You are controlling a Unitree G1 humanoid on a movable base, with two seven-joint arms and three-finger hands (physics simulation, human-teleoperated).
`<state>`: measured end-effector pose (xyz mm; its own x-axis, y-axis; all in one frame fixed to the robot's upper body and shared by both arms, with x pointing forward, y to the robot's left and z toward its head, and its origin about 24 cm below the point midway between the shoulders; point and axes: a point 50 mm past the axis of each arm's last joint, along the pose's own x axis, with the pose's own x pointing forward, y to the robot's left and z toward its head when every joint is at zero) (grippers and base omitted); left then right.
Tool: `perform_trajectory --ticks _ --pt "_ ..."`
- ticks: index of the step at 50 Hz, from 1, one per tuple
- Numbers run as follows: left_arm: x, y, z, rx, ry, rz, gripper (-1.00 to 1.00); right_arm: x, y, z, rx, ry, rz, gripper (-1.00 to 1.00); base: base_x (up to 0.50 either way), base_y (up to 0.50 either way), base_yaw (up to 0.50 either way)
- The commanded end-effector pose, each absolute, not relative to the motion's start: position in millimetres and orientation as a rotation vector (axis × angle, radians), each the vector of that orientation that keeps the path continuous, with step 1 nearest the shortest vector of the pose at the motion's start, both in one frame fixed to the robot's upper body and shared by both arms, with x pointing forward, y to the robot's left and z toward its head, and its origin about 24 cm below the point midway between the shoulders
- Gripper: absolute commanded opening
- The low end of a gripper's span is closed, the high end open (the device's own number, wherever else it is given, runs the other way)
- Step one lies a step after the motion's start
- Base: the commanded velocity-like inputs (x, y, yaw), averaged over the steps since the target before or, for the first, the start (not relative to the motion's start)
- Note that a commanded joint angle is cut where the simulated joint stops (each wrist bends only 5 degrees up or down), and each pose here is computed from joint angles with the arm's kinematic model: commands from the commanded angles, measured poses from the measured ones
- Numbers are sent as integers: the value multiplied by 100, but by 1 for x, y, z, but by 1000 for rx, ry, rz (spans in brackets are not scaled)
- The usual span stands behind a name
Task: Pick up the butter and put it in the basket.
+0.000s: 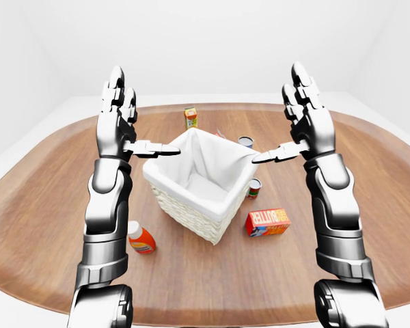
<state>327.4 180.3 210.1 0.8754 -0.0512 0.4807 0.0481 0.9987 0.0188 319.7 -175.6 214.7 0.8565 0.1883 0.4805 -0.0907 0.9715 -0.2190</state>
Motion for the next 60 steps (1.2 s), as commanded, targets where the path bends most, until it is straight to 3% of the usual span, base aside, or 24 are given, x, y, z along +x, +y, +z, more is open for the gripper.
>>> perform_trajectory --ticks 1,20,36,60 --pt "327 180 210 4 -502 -53 100 319 -178 215 -186 -527 139 100 0 0 0" --pt "329 180 206 2 -484 -55 100 316 -180 209 -213 -506 149 100 0 0 0" --pt "330 191 204 -18 -470 -34 100 283 -184 203 -528 -480 248 100 0 0 0" --pt "331 194 201 -21 -454 -24 100 271 -195 177 -872 -234 370 100 0 0 0"
